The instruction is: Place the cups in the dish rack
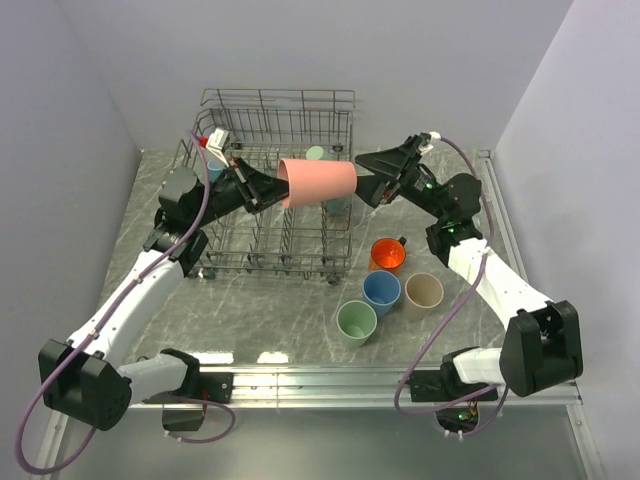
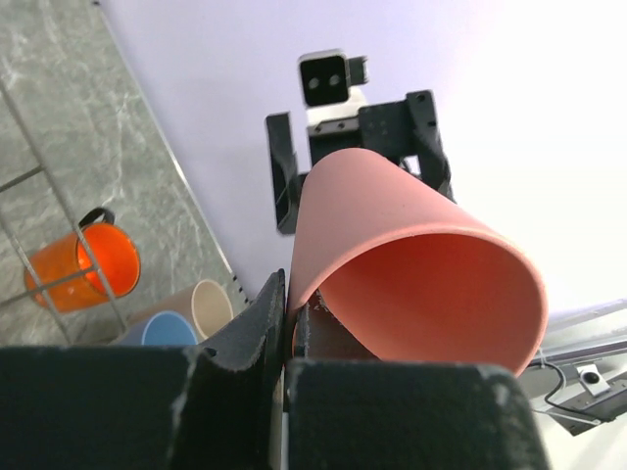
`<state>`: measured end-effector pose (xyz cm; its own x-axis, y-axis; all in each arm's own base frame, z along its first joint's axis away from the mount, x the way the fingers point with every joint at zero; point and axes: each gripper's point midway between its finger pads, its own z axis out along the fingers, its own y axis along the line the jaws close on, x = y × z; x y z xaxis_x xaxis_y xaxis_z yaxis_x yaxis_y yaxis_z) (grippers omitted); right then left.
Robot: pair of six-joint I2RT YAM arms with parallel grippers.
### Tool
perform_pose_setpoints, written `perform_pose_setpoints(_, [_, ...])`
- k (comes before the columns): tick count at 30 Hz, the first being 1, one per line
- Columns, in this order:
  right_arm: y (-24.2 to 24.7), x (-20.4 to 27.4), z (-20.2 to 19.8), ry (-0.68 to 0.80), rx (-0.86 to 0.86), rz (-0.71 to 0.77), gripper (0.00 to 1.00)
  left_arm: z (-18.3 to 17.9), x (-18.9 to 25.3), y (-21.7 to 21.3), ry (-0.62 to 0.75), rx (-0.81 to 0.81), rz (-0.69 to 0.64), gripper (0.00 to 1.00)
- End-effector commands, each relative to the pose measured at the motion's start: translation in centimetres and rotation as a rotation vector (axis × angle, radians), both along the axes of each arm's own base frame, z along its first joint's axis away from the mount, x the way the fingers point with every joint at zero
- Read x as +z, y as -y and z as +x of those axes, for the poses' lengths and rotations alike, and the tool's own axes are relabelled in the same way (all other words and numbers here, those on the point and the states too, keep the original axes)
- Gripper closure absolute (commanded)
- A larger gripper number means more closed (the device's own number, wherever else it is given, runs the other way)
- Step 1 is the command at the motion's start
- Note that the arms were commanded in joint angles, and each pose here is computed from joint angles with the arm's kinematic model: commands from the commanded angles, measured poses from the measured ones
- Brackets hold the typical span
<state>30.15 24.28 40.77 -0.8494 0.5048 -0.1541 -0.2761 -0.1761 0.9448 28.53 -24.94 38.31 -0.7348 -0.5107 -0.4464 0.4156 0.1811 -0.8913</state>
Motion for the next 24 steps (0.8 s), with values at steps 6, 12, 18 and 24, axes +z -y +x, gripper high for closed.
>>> perform_pose_setpoints(6, [-1.9, 0.6, -1.4, 0.047, 0.064, -0.03, 0.0, 0.5, 3.7, 0.4, 0.098, -0.025, -0.121, 1.0])
perform_pose_setpoints(12, [-2.0, -0.1, -1.1, 0.012, 0.061, -0.031, 0.0, 0.4, 3.1, 0.5, 0.088, -0.034, -0.109, 1.0])
perform_pose_setpoints(18, [-2.0, -0.4, -0.1, -0.028, 0.034, 0.013, 0.02, 0.1, 2.6, 0.6, 0.075, -0.044, -0.116, 1.0])
perform_pose_setpoints(24, [-3.2, -1.0, -0.2, -0.074, 0.07, 0.066, 0.13, 0.4, 2.3, 1.1, 0.068, -0.059, -0.114, 1.0])
